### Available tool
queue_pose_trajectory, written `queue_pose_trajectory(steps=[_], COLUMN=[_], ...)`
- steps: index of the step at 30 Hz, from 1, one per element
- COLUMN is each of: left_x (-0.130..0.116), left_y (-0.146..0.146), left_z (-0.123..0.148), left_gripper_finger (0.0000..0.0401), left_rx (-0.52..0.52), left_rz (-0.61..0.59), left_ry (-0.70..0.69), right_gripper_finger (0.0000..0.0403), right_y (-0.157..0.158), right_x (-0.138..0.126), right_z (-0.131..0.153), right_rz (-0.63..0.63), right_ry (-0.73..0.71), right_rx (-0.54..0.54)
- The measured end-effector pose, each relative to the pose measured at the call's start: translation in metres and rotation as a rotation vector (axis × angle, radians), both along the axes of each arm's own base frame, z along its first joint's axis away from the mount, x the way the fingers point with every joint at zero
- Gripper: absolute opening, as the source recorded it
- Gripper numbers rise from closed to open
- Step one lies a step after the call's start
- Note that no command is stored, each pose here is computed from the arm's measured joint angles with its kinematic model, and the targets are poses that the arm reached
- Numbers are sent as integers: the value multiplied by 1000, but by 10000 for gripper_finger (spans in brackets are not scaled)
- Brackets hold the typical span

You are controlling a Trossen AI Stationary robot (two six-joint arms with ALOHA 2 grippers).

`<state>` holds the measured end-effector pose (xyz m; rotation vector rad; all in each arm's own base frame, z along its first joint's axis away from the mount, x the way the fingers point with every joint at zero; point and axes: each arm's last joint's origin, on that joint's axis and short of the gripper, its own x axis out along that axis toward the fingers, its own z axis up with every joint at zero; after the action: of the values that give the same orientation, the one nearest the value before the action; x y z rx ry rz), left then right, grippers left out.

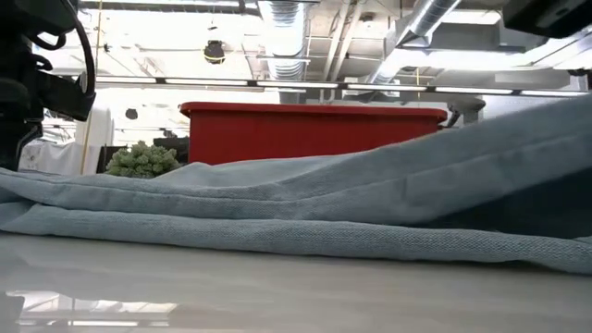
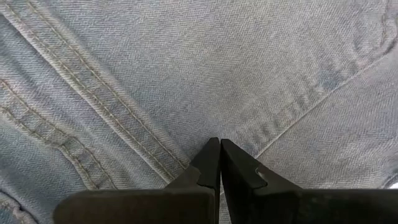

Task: Fold Laundry from Bin
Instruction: Fold the blue pants

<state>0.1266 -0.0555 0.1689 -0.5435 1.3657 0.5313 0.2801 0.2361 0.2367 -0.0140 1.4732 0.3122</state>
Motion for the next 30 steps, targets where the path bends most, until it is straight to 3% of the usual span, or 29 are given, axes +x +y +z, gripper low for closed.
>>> queue_pose_trajectory(steps=[6,9,12,16,18,21,24,27,30], left_x=[0,0,2,1,2,11,21,35,56], left_y=[0,-1,-3,-2,-3,-6,-8,-12,-21], left_z=[0,6,23,50,65,95,114,117,110], left_gripper_finger=[0,0,0,0,0,0,0,0,0], left_rx=[-7,-24,-54,-97,-146,-245,-243,-183,-181], left_rz=[-18,-37,-74,-75,-82,-99,-83,-102,-148], left_ry=[7,-14,-68,-178,-302,-629,-883,-968,-981], right_gripper_finger=[206,229,231,223,219,211,198,185,178], right_y=[-5,-9,-13,-21,-24,-25,-25,-27,-35], right_x=[4,4,1,-4,-5,-3,-4,-5,-9], right_z=[9,20,32,37,29,14,0,-8,1], right_rz=[-23,-19,4,-28,-69,-96,-109,-142,-214], right_ry=[88,120,131,116,108,83,67,50,4], right_rx=[84,96,39,-122,-187,-216,-229,-227,-216])
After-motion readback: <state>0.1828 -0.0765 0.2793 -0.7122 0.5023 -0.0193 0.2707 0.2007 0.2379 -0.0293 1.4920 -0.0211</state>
